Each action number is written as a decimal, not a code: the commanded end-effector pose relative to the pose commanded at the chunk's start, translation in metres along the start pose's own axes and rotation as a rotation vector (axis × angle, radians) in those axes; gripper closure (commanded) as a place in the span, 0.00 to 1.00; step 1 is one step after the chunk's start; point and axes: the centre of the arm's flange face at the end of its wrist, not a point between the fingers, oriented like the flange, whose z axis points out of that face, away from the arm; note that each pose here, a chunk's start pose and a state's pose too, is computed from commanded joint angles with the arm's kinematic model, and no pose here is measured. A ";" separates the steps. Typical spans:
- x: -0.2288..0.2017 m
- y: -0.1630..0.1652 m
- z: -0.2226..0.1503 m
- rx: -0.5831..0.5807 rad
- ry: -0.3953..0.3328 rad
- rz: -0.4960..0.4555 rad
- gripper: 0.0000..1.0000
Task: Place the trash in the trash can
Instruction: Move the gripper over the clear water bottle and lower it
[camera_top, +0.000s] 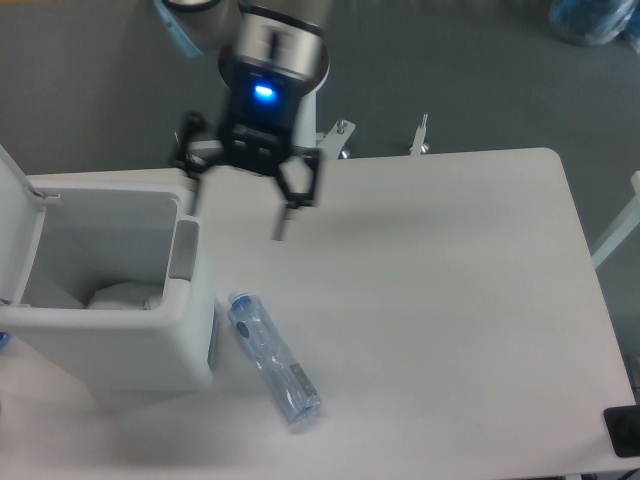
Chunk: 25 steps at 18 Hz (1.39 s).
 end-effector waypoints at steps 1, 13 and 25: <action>-0.012 0.000 0.010 -0.020 -0.023 -0.015 0.00; -0.067 0.004 0.171 -0.268 -0.273 -0.171 0.00; -0.040 0.015 0.268 -0.360 -0.254 -0.095 0.00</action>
